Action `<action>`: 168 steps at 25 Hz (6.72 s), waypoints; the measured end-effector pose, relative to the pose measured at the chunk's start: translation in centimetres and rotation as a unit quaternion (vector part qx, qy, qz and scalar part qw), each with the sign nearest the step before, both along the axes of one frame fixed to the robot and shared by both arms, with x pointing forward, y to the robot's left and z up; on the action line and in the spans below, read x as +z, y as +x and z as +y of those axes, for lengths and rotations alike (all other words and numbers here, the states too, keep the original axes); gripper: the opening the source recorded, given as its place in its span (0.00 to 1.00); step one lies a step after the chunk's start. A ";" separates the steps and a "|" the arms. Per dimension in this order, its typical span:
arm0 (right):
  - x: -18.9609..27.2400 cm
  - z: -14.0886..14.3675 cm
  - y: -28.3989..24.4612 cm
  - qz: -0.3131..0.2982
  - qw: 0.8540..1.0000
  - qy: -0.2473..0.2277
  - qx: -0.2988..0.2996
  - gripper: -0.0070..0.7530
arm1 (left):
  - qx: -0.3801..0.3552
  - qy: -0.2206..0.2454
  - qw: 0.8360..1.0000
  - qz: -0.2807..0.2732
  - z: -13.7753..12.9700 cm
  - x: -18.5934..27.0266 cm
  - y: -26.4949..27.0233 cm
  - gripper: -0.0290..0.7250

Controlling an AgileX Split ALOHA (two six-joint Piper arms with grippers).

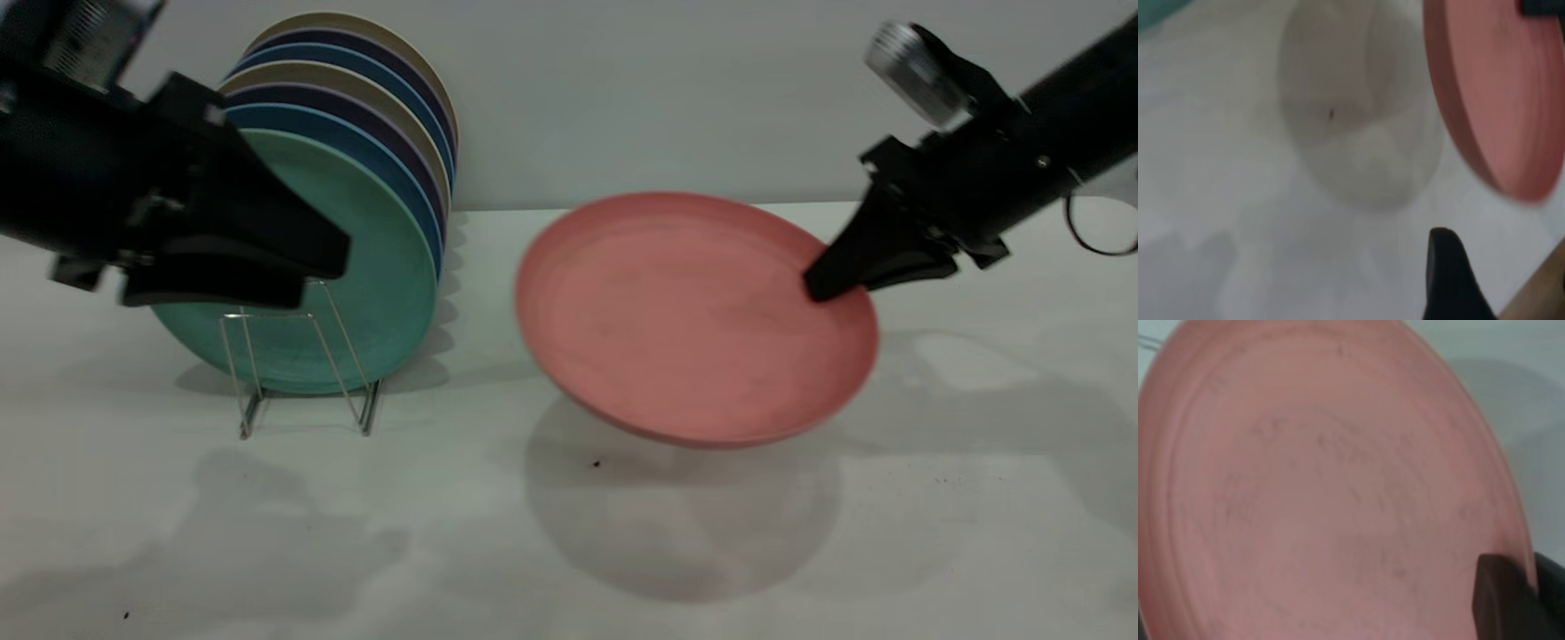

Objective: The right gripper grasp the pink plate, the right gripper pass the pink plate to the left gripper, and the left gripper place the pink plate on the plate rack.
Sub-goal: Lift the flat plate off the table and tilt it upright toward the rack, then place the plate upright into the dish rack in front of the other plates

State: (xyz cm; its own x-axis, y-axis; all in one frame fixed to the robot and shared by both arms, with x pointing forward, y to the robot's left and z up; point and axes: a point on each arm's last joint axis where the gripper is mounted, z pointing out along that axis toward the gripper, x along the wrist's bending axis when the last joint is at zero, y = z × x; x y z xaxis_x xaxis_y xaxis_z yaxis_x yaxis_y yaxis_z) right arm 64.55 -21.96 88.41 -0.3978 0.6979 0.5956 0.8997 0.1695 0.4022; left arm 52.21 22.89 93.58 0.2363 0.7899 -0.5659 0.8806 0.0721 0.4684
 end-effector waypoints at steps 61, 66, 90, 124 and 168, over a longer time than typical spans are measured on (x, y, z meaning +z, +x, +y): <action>1.9 -4.1 -0.9 0.059 0.992 0.111 -0.008 0.49 | -0.188 0.226 0.942 -0.165 1.5 5.1 2.8 0.22; 1.9 -4.1 -0.9 0.060 0.992 0.111 -0.007 0.45 | -0.300 0.342 0.855 -0.250 2.4 8.4 2.5 0.22; 1.9 -4.1 -0.9 0.060 0.992 0.111 -0.007 0.44 | -0.409 0.486 0.648 -0.420 2.7 10.3 4.3 0.22; 1.8 -4.1 -1.0 0.062 0.993 0.102 0.001 0.44 | -0.422 0.495 0.678 -0.343 3.3 2.2 7.8 0.22; 1.8 -4.1 -1.0 0.058 0.993 0.101 0.004 0.44 | -0.381 0.505 0.691 -0.349 3.5 2.9 8.2 0.50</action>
State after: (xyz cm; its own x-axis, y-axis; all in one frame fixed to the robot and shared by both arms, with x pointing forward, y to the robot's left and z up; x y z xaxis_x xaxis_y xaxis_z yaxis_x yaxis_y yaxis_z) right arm 63.53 -26.09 90.20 -0.3239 0.5560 0.7654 0.9408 0.1038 0.3228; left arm 60.43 26.41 96.52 0.7389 0.1946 0.6451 0.0165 -0.9623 0.2714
